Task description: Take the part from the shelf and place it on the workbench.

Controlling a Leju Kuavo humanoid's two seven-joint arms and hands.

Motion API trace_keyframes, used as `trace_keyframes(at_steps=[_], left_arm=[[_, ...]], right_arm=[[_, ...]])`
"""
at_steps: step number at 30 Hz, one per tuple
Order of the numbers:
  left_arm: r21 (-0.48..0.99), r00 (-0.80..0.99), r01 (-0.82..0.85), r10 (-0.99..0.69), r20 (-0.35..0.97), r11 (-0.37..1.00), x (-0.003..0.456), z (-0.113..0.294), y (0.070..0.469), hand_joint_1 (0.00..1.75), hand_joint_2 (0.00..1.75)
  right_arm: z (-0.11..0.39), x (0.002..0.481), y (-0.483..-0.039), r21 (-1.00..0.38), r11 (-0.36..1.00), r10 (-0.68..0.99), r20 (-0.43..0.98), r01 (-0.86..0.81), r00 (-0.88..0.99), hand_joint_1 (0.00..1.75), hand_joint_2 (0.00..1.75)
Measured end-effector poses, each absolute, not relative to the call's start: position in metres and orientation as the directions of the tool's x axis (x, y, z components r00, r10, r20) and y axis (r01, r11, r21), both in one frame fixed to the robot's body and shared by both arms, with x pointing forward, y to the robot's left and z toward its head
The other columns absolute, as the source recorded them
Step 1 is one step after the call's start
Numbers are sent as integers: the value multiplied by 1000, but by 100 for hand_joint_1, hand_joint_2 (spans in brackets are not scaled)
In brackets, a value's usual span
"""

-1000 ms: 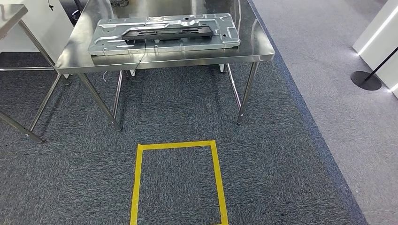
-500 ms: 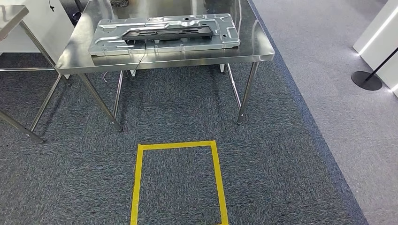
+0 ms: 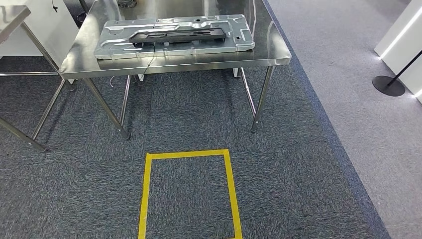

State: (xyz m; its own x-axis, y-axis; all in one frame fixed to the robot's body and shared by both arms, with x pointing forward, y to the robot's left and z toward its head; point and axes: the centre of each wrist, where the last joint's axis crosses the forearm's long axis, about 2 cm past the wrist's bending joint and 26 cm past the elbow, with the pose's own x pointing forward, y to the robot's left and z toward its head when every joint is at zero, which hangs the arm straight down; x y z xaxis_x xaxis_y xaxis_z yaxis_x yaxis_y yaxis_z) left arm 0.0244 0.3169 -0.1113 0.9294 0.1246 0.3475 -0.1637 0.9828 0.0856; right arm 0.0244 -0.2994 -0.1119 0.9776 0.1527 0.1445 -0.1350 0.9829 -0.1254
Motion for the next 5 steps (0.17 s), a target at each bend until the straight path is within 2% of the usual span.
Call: trace_keyframes(at_steps=[5], left_arm=[[72, 939, -134, 104, 327, 988, 21, -111, 313, 0, 0]], right_arm=[[-112, 21, -298, -105, 990, 116, 168, -100, 979, 0, 175]])
